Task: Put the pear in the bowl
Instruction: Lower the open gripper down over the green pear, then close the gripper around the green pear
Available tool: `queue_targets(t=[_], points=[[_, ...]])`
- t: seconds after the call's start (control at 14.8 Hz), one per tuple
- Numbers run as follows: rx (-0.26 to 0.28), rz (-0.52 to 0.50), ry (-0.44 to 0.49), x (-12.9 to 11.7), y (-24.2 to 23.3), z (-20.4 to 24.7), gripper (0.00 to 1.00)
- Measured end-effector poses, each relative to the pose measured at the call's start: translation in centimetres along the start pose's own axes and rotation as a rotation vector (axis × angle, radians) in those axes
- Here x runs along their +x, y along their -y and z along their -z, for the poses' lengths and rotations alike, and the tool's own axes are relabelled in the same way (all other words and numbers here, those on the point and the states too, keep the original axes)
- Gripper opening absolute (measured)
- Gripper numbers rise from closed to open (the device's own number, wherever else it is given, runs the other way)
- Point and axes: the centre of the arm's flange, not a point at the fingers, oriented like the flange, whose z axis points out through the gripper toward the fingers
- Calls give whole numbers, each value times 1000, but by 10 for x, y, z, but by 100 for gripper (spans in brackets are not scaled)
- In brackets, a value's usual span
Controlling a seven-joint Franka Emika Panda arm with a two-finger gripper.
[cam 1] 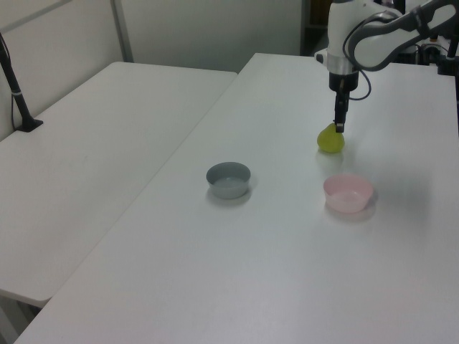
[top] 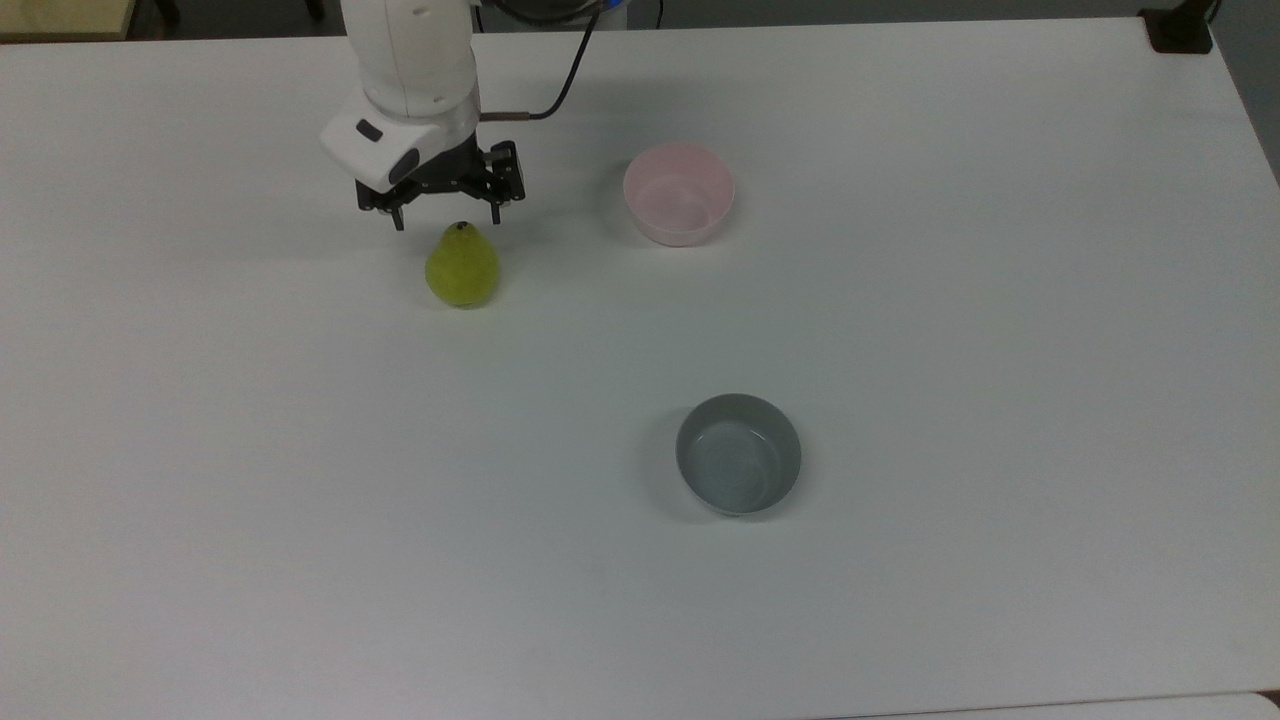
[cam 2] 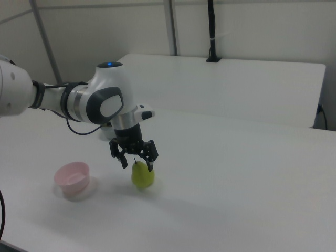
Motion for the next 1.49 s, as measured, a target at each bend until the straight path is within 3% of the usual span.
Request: queue_targets(t=[0.68, 0.81, 0.95, 1.15, 1.49], points=[[-32, 42, 34, 13, 12, -46, 100], [-35, 44, 31, 15, 12, -48, 97], [-37, 45, 26, 16, 12, -49, 81], [-39, 45, 19, 17, 12, -47, 74], [-39, 45, 18, 18, 12, -47, 73]])
